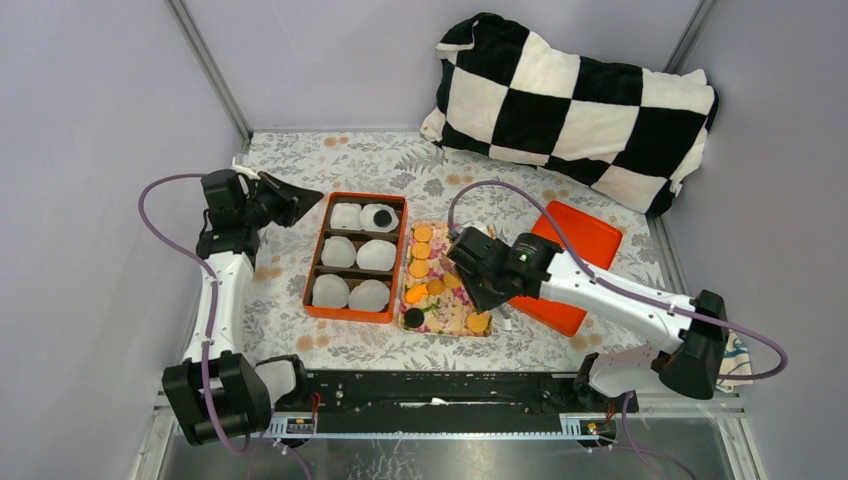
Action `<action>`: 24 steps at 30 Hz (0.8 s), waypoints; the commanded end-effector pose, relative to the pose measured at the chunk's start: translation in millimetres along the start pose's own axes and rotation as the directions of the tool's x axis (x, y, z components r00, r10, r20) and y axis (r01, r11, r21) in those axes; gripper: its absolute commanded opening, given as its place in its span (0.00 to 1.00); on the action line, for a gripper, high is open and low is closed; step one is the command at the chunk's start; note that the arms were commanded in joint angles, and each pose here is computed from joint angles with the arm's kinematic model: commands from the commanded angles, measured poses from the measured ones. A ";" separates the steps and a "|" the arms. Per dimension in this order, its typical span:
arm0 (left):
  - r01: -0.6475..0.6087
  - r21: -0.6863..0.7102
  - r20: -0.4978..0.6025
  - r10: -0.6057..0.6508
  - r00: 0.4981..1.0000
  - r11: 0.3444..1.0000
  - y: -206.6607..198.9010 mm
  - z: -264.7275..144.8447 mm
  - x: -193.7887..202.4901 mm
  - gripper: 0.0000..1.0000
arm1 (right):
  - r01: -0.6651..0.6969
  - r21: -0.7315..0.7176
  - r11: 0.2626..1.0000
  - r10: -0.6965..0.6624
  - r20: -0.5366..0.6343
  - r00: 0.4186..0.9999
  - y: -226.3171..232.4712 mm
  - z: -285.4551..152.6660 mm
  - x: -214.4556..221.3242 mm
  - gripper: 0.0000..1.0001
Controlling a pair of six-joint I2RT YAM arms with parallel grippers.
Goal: Pack the cookies
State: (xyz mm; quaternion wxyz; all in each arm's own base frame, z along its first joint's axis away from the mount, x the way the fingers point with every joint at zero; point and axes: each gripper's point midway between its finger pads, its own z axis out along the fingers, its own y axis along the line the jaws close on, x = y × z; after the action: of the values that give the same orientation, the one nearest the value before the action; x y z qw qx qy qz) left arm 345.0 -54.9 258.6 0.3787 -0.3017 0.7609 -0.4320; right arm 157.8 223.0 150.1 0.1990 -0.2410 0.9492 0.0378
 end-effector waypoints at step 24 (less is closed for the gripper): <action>-0.027 0.017 -0.031 0.027 0.999 0.999 5.5 -15.7 23.2 0.08 | 0.058 0.045 0.997 -0.054 -0.085 0.995 6.8 46.4 47.9 0.48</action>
State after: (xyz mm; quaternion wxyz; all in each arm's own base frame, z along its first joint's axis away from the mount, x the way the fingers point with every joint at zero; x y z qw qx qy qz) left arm 324.4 -61.3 254.9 0.3788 -0.2926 0.7629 -0.4346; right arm 121.2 205.3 87.9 0.1399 -0.2699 0.9527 0.0030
